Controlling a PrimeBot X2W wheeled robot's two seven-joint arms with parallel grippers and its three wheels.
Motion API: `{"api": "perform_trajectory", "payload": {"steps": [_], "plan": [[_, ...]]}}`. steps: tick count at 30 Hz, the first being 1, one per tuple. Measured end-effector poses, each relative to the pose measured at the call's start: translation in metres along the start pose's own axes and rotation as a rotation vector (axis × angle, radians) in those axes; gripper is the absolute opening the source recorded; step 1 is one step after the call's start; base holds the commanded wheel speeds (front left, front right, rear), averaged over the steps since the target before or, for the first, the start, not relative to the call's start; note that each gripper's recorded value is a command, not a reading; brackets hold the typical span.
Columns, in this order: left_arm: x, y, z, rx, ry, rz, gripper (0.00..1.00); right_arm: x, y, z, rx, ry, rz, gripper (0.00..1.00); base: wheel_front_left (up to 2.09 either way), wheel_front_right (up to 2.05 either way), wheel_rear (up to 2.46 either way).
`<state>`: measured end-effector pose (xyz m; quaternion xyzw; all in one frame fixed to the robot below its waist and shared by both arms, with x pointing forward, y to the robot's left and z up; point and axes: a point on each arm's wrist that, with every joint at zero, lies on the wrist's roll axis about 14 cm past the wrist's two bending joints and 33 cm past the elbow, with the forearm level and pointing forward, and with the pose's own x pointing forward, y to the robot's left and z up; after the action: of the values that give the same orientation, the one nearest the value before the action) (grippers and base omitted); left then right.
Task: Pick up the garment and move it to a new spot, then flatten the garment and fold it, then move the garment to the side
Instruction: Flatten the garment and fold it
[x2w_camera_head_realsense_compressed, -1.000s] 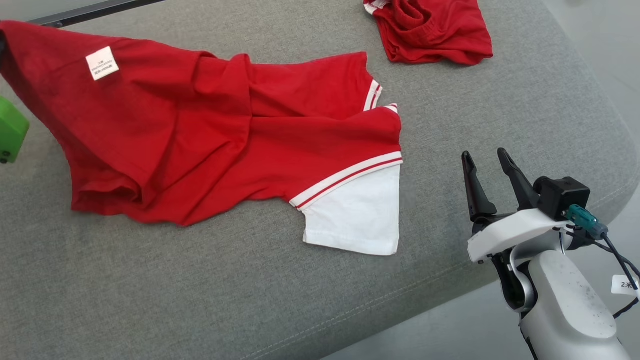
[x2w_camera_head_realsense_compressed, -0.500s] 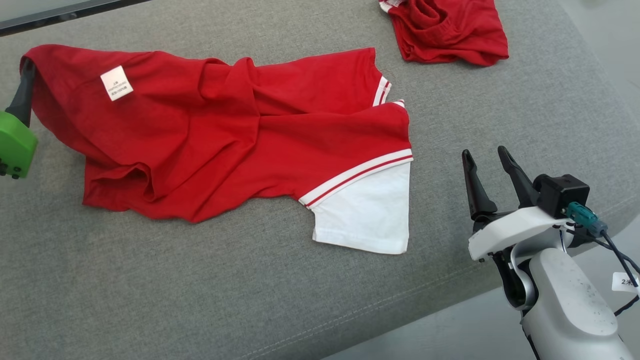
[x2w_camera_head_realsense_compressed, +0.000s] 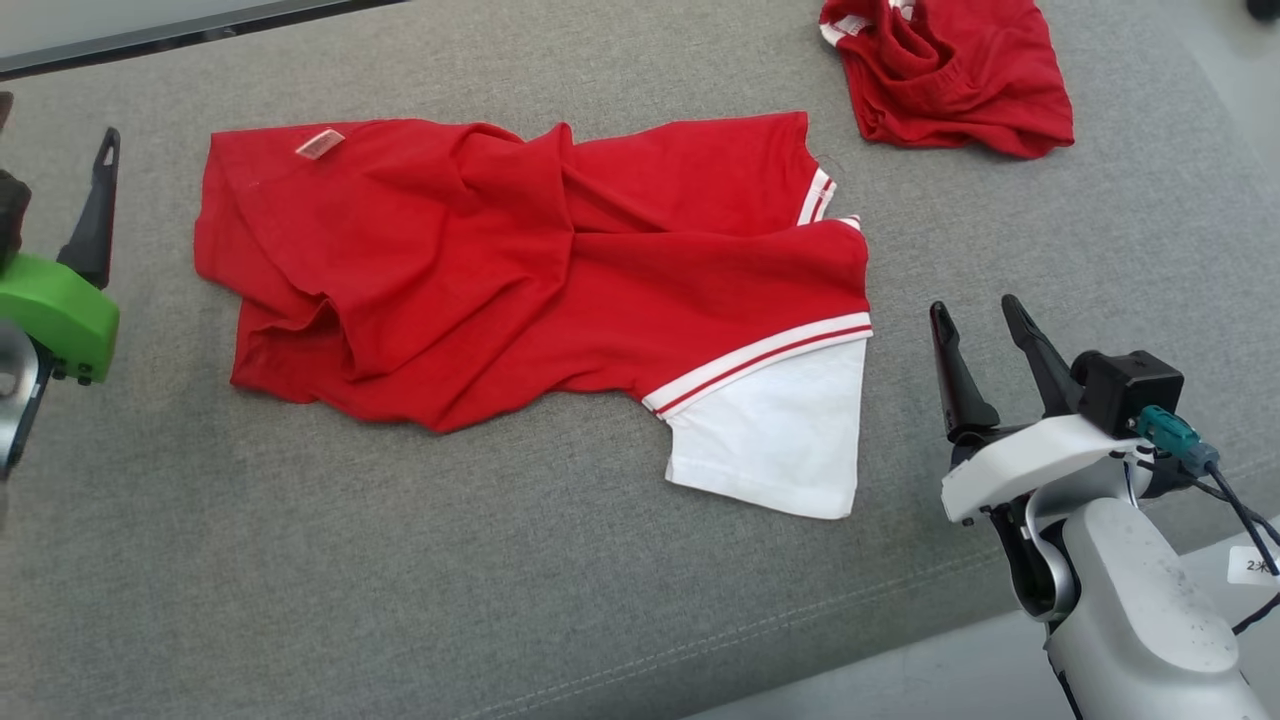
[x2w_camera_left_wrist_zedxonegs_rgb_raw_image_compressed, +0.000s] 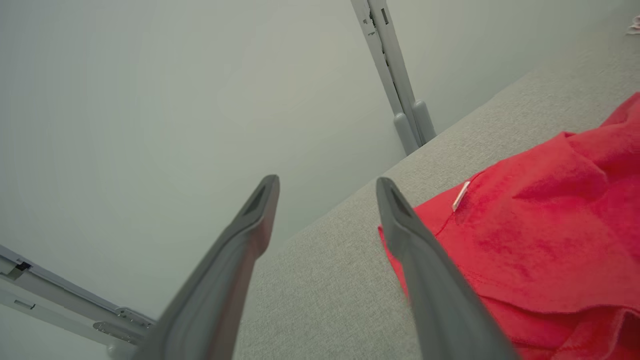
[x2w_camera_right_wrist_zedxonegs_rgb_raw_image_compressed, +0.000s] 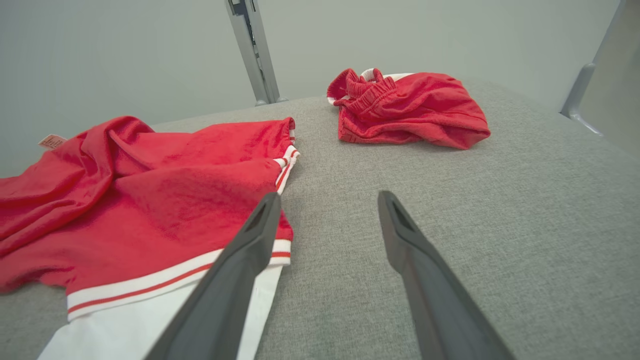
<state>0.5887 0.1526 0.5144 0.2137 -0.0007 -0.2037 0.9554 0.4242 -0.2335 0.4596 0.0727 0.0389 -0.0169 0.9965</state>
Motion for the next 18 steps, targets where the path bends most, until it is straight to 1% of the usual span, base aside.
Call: {"api": "perform_trajectory", "payload": {"steps": [6, 12, 15, 18], "plan": [[-0.013, -0.013, 0.003, -0.061, -0.028, -0.015, 1.00, 0.004, 0.006, 0.001, 0.002, -0.004, 0.020, 1.00, 0.00, 0.00, 0.00], [-0.026, -0.046, -0.022, -0.164, 0.036, -0.104, 1.00, 0.006, 0.013, -0.004, 0.000, 0.010, 0.040, 1.00, 0.00, 0.00, 0.00], [-0.030, -0.072, -0.030, -0.176, 0.067, -0.189, 1.00, 0.006, 0.014, -0.004, 0.000, 0.010, 0.043, 1.00, 0.00, 0.00, 0.00], [-0.037, -0.084, -0.040, -0.202, 0.122, -0.243, 1.00, 0.005, 0.012, -0.004, 0.002, 0.013, 0.037, 1.00, 0.00, 0.00, 0.00]]}}
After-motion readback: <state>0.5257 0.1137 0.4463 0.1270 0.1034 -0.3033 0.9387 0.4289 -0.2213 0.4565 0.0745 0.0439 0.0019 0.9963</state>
